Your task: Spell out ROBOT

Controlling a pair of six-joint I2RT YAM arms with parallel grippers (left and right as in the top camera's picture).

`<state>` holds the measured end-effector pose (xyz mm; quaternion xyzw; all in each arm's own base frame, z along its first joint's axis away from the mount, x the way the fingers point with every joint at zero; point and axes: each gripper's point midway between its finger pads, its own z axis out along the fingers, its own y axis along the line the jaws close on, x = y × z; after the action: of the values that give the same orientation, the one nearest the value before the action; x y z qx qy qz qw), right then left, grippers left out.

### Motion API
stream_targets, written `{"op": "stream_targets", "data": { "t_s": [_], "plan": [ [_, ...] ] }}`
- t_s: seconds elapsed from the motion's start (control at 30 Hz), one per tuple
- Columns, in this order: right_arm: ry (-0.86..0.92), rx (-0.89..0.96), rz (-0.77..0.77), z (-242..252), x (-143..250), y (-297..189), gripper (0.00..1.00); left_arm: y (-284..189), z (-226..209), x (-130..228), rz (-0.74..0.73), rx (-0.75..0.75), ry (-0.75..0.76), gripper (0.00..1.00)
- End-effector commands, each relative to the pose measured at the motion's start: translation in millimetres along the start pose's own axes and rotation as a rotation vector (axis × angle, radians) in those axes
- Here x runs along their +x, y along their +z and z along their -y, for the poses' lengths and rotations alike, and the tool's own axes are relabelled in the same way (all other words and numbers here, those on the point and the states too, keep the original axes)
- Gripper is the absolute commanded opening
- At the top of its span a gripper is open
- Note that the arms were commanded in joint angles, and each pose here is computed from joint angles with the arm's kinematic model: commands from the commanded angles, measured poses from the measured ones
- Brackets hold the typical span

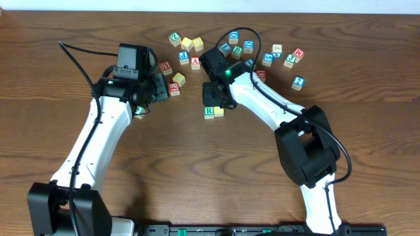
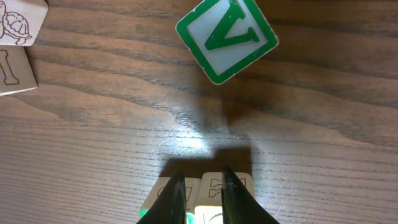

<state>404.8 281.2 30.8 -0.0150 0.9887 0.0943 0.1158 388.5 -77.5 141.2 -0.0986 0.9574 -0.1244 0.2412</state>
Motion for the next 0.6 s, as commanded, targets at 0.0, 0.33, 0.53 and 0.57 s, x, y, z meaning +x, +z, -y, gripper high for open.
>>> {"op": "stream_targets", "data": {
  "t_s": [0.0,0.33,0.53,0.57],
  "plan": [
    [-0.015,0.005,-0.026,-6.9,12.1,6.0,0.14,-9.5,1.0,-10.4,0.036,-0.005,0.006,0.24],
    [-0.017,0.01,-0.035,-6.8,15.1,6.0,0.13,-9.5,0.9,-10.5,0.036,-0.006,0.006,0.24],
    [-0.017,0.013,-0.015,-6.5,10.5,6.1,0.15,-9.3,0.9,-10.4,0.036,-0.006,0.006,0.24],
    [-0.016,0.015,-0.008,-5.9,8.6,6.1,0.15,-9.1,0.8,-10.3,0.035,-0.006,0.006,0.24]
  ]
}}
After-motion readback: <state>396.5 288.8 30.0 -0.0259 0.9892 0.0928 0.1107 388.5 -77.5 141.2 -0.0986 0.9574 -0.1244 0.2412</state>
